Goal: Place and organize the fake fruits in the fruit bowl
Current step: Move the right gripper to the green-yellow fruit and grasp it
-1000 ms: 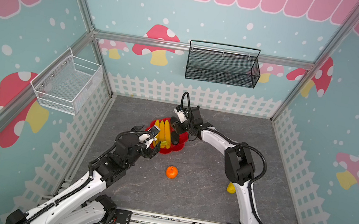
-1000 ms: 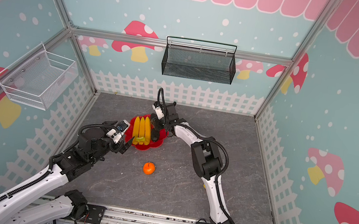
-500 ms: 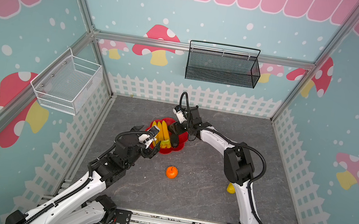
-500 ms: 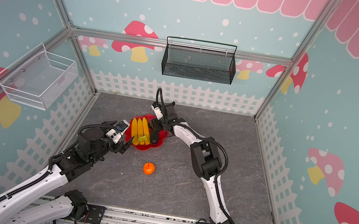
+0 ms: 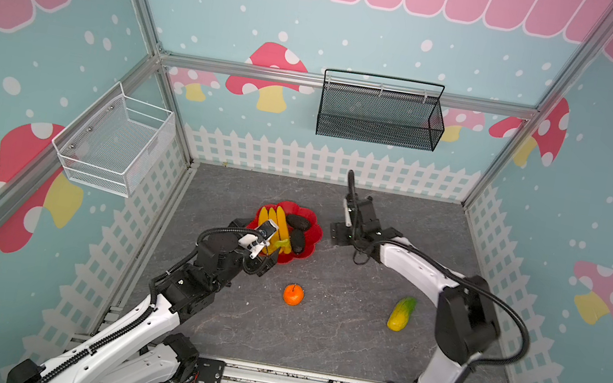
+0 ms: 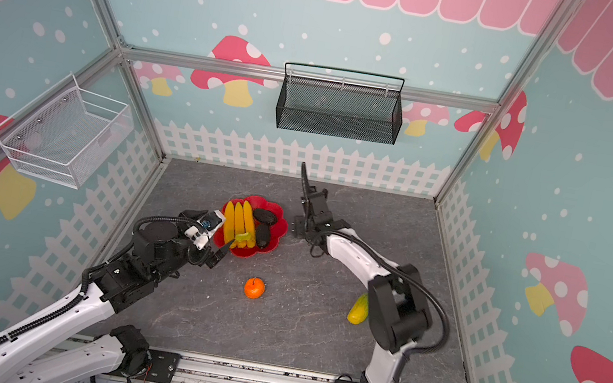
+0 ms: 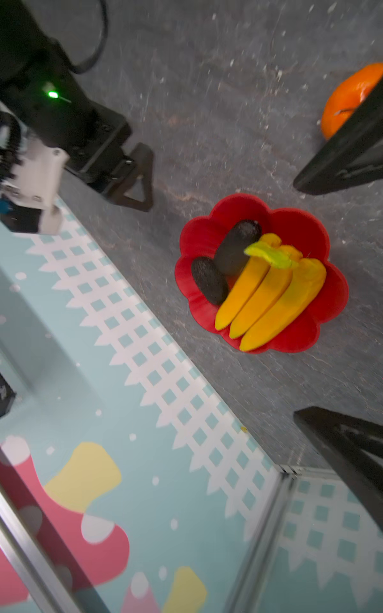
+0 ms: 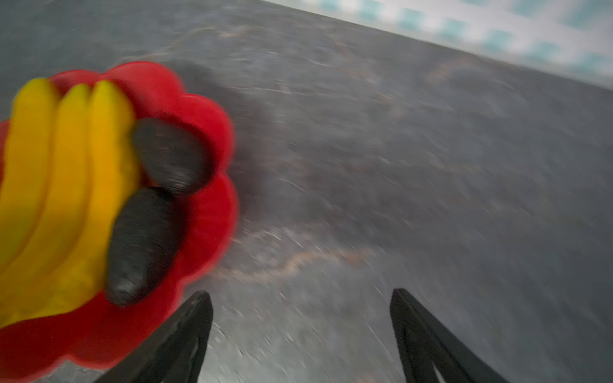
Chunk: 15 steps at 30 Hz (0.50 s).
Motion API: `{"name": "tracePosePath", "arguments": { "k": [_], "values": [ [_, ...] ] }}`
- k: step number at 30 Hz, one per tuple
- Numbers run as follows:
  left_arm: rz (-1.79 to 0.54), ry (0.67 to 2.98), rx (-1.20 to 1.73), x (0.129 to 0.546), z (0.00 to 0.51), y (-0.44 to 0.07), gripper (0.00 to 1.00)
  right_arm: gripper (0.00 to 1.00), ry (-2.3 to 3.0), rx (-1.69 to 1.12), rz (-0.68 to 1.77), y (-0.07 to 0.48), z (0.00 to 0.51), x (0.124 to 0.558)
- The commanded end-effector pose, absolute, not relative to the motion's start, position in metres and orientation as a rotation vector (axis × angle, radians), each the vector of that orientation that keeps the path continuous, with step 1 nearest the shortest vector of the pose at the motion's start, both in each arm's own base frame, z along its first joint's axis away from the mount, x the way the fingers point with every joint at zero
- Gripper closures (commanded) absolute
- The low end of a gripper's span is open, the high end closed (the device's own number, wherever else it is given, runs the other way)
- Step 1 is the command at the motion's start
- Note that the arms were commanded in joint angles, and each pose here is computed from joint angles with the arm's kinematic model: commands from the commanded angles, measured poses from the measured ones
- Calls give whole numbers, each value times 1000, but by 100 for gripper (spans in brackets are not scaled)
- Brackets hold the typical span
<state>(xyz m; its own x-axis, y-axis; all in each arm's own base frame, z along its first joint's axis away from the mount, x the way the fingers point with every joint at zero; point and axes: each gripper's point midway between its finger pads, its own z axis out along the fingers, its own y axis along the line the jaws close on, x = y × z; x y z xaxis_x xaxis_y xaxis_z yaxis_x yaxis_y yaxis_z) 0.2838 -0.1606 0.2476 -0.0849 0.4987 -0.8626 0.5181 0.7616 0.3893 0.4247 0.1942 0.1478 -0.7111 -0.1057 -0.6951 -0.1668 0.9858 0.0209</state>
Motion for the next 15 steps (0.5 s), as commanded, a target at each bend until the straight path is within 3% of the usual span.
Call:
{"name": "tracePosePath", "arguments": {
  "k": [1, 7, 10, 15],
  "values": [
    [-206, 1707, 995, 254, 239, -203, 0, 13, 2539, 280, -215, 91, 111, 364],
    [-251, 1642, 1203, 213, 225, -242, 0, 15, 2586, 705, -456, 34, 83, 281],
    [-279, 1618, 1218, 206, 229, -248, 0, 16, 2568, 899, -442, 26, 81, 252],
    [-298, 1609, 1215, 204, 234, -250, 0, 16, 2556, 963, -340, 25, 80, 230]
  ]
}}
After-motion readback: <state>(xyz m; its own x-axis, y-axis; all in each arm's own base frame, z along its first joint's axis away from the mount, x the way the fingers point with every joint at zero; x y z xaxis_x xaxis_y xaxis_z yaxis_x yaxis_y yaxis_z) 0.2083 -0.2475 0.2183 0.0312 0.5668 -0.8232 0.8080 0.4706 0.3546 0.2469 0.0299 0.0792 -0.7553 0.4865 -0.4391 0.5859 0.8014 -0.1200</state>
